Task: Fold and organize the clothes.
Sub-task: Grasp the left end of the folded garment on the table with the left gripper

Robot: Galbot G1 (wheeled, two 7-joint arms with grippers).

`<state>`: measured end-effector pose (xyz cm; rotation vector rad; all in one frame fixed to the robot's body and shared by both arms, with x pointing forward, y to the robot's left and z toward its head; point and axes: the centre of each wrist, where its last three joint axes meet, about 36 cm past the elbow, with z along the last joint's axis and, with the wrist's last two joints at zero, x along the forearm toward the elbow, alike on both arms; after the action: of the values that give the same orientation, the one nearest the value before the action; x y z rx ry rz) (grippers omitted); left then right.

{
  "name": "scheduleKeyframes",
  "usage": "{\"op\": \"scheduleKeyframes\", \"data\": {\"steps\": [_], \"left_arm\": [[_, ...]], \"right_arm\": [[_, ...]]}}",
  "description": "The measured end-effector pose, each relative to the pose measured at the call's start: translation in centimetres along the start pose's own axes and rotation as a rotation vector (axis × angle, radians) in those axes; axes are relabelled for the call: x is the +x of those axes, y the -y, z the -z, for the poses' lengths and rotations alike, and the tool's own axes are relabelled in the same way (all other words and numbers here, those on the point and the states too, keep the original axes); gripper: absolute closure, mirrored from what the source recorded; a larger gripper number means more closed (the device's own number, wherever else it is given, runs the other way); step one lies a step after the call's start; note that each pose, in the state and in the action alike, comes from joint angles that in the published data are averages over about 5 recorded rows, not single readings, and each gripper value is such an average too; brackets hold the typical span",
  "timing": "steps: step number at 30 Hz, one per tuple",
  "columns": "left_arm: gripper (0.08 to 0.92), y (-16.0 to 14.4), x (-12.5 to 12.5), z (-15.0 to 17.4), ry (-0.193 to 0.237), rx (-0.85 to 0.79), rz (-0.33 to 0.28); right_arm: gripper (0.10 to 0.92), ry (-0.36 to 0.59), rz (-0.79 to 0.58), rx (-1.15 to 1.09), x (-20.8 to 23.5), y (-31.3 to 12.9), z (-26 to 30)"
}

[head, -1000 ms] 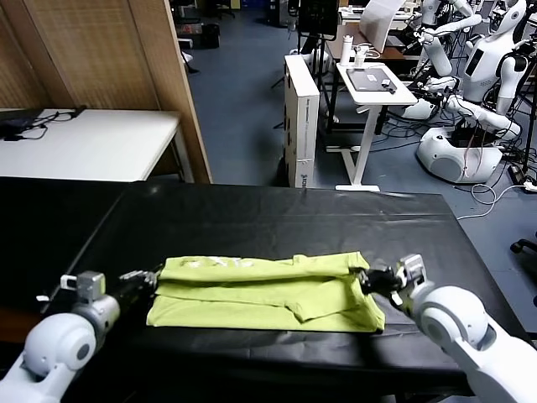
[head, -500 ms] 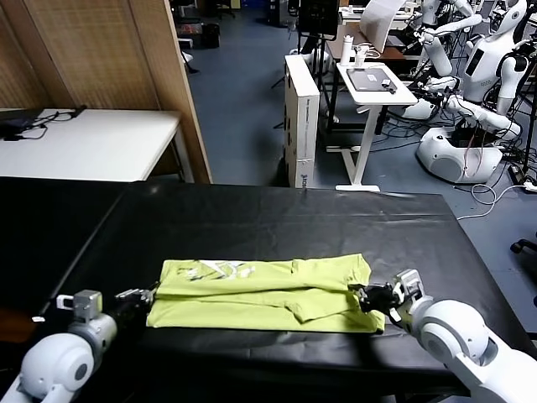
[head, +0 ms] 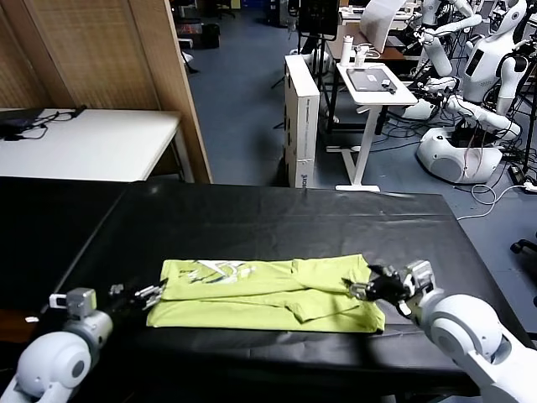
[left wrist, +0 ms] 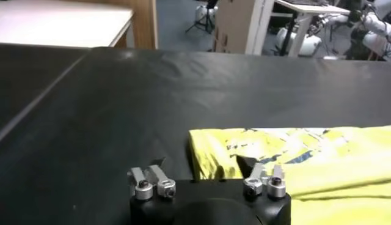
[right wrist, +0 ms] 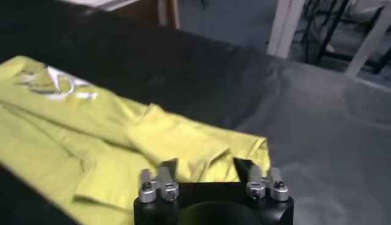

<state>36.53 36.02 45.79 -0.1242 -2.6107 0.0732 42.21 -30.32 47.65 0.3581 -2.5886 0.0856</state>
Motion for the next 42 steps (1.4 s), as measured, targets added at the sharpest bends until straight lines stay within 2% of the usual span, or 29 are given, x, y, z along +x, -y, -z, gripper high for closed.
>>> {"op": "scheduleKeyframes", "data": {"steps": [10,18,21,23,27,30,33,36,38,40,42], "left_arm": [[0.092,0.1,-3.8,0.0,0.004,0.052,-0.005],[0.092,-0.1,-5.1,-0.3,-0.008,0.069,-0.004],[0.093,-0.2,-5.3,-0.6,-0.018,0.073,-0.001],[0.115,-0.3,-5.4,-0.8,-0.025,0.075,0.001],[0.217,-0.4,-5.5,-1.0,-0.036,0.080,0.000],[0.341,-0.5,-5.6,-1.1,-0.040,0.084,-0.001],[0.517,-0.5,-5.5,-1.2,-0.042,0.086,-0.005],[0.707,-0.5,-5.5,-1.2,-0.040,0.087,-0.007],[0.807,-0.6,-5.6,-1.2,-0.036,0.088,-0.005],[0.851,-0.7,-5.8,-1.3,-0.033,0.090,0.001],[0.854,-0.9,-5.9,-1.3,-0.030,0.092,0.009]], "right_arm": [[0.115,-0.038,-0.046,-0.079,-3.0,0.9,-1.6],[0.116,-0.060,-0.058,-0.098,-4.0,1.4,-2.1],[0.155,-0.065,-0.055,-0.101,-4.1,1.3,-2.3],[0.225,-0.067,-0.053,-0.104,-4.1,1.3,-2.4],[0.372,-0.070,-0.049,-0.107,-4.2,1.1,-2.6],[0.510,-0.068,-0.047,-0.110,-4.2,1.1,-2.7],[0.699,-0.062,-0.050,-0.114,-4.2,1.1,-2.7],[0.843,-0.052,-0.061,-0.122,-4.3,1.1,-2.9],[0.879,-0.047,-0.070,-0.128,-4.3,1.0,-3.0],[0.882,-0.046,-0.071,-0.134,-4.4,1.0,-3.2],[0.882,-0.048,-0.063,-0.138,-4.4,0.9,-3.2]]}}
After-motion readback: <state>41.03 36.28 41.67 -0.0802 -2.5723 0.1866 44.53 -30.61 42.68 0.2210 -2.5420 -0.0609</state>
